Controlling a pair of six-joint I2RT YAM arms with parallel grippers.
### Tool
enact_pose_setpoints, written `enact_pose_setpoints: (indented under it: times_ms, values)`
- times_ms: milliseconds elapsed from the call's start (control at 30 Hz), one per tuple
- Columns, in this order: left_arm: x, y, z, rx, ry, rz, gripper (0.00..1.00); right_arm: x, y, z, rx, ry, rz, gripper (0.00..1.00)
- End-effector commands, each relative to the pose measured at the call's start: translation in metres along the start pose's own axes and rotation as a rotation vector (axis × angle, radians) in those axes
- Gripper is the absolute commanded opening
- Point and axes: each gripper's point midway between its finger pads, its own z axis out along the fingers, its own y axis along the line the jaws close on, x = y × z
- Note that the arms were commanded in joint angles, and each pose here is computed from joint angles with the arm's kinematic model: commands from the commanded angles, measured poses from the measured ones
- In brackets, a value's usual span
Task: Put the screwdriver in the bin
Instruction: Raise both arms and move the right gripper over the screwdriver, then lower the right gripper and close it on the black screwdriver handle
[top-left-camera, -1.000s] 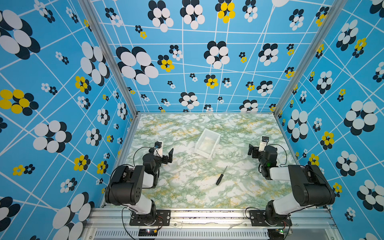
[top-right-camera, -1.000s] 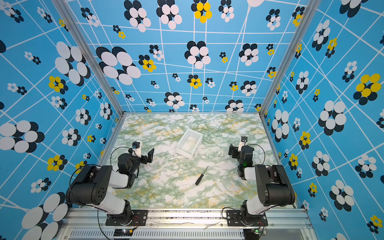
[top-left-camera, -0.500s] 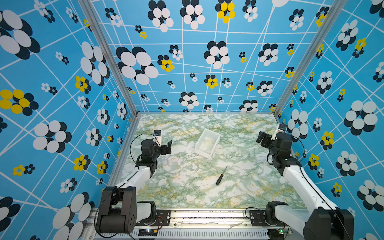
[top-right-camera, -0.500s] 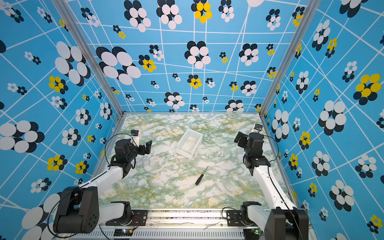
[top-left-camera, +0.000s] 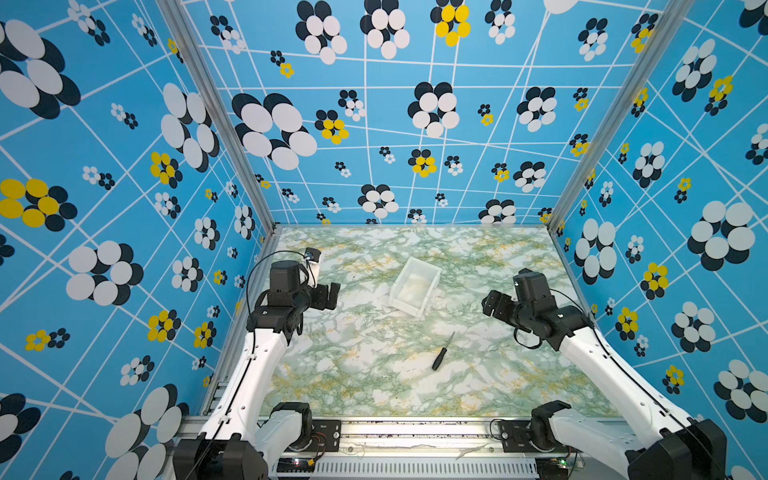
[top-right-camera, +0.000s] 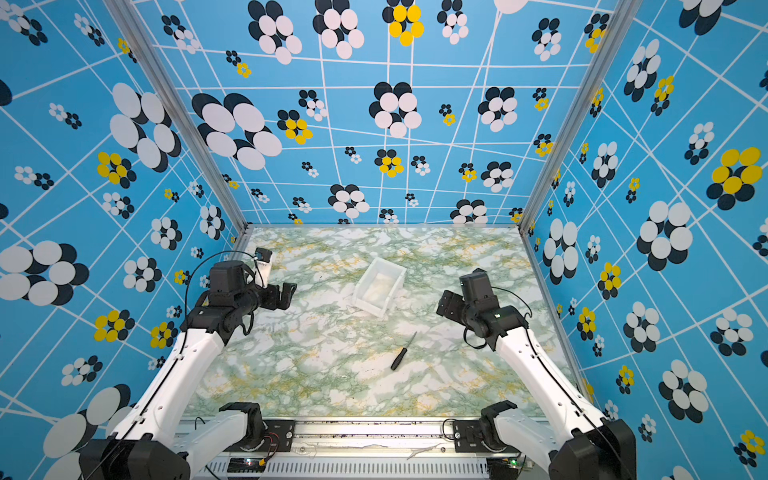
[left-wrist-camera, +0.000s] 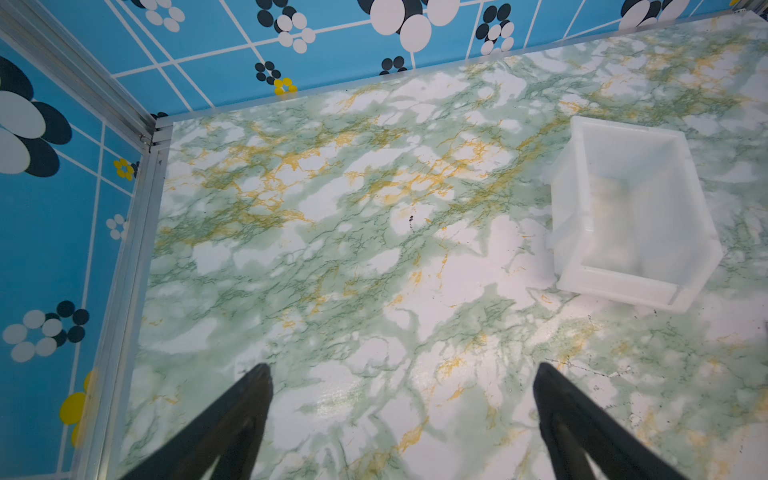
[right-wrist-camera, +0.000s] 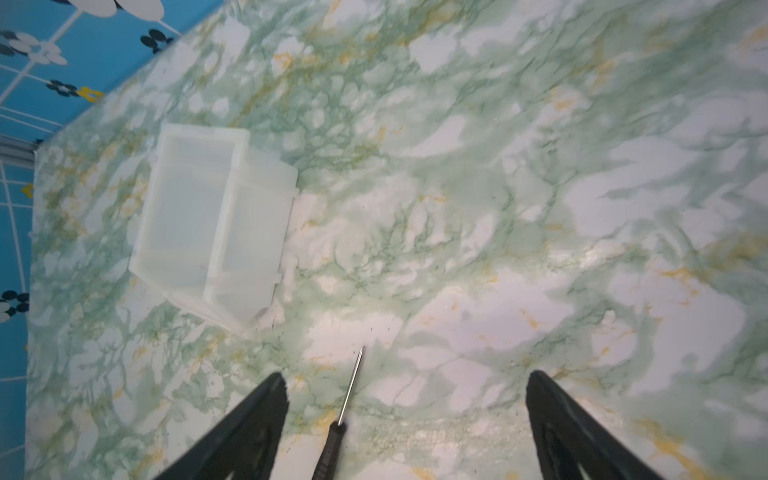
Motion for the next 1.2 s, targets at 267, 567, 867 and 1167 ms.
enact_pose_setpoints:
  times_ms: [267,567,867,1167]
  values:
    - [0.032,-0.024,-0.012,0.105,0.197,-0.019,0.99,0.089,0.042,0.002,0.124,0.229,-0.156,0.86]
    - [0.016,-0.033,-0.021,0.127,0.167,-0.022,0.99,0.14,0.088,0.04,0.171,0.358,-0.307,0.81]
    - [0.012,-0.039,-0.022,0.138,0.157,-0.014,0.99,0.164,0.088,0.066,0.216,0.42,-0.319,0.71]
    - [0.012,-0.041,-0.019,0.144,0.153,-0.01,0.99,0.177,0.072,0.073,0.262,0.452,-0.317,0.62]
